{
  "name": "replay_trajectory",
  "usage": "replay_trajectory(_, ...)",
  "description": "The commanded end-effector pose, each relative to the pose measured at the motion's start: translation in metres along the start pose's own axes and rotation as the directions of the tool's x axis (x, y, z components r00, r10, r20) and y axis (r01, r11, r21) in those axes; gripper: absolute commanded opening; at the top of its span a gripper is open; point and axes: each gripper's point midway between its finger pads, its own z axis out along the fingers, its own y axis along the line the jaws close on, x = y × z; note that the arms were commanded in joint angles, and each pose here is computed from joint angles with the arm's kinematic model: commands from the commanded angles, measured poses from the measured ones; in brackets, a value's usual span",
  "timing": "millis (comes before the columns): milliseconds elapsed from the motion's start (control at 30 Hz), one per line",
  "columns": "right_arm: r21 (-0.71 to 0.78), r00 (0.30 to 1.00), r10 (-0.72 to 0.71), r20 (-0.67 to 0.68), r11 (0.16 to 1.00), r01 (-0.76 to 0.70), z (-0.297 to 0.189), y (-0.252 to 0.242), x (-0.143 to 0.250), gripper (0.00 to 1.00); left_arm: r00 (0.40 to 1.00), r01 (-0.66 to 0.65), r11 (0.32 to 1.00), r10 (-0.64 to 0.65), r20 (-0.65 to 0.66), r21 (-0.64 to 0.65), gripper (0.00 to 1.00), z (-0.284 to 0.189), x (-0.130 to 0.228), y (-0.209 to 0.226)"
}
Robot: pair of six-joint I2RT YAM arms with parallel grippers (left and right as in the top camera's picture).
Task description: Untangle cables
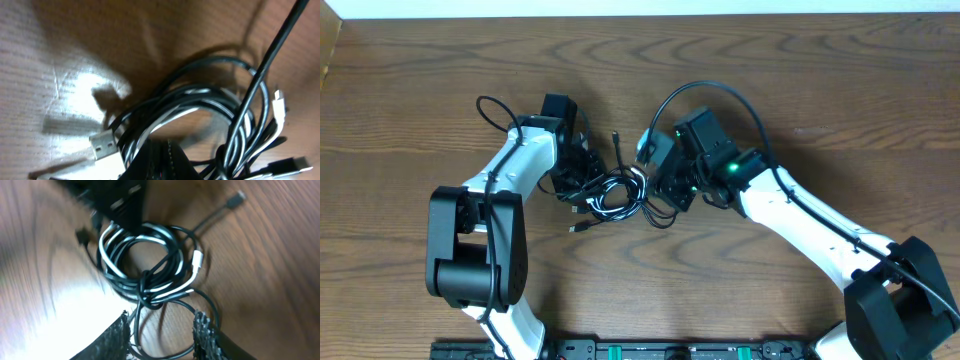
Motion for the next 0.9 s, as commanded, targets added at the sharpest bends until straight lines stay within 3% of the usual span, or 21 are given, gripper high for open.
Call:
replay_trajectory(0, -0.017, 0.957, -0.291, 0.003, 0.957, 0.291, 0.003, 0.011, -0.005, 0.41, 0.999, 0.051, 0.999, -0.051, -0.006, 0.006, 0.08, 0.003, 0.000, -0.001)
replay_trajectory(167, -0.039, 0.920, -0.391, -0.001, 0.920, 0.391, 0.009, 0.021, -0.003, 0.45, 0.998, 0.057, 0.998, -0.057, 0.025, -0.010, 0.08, 0.007, -0.003, -0.005)
replay_trajectory(300, -0.059, 0.919, -0.394, -0.016, 0.918, 0.392, 0.016, 0.024, 0.003, 0.51, 0.995, 0.082, 0.996, -0.081, 0.051, -0.035, 0.08, 0.007, -0.007, 0.000)
replay_trajectory(367, -0.068, 0.915, -0.402, -0.026, 0.914, 0.400, 0.021, 0.024, 0.007, 0.60, 0.995, 0.084, 0.996, -0.082, 0.059, -0.030, 0.08, 0.006, -0.010, 0.000)
replay_trajectory(467, -0.083, 0.896, -0.443, -0.030, 0.895, 0.439, 0.028, 0.023, 0.012, 0.63, 0.995, 0.082, 0.996, -0.080, 0.063, -0.026, 0.08, 0.006, -0.011, 0.000)
replay_trajectory(633, -0.108, 0.853, -0.521, -0.031, 0.850, 0.516, 0.044, 0.023, 0.019, 0.54, 0.995, 0.075, 0.997, -0.073, 0.065, -0.025, 0.08, 0.006, -0.012, -0.001)
replay_trajectory(867, -0.069, 0.844, -0.536, 0.002, 0.842, 0.535, 0.065, 0.013, 0.012, 0.40, 0.995, 0.072, 0.997, -0.070, 0.065, -0.025, 0.08, 0.007, -0.012, -0.001)
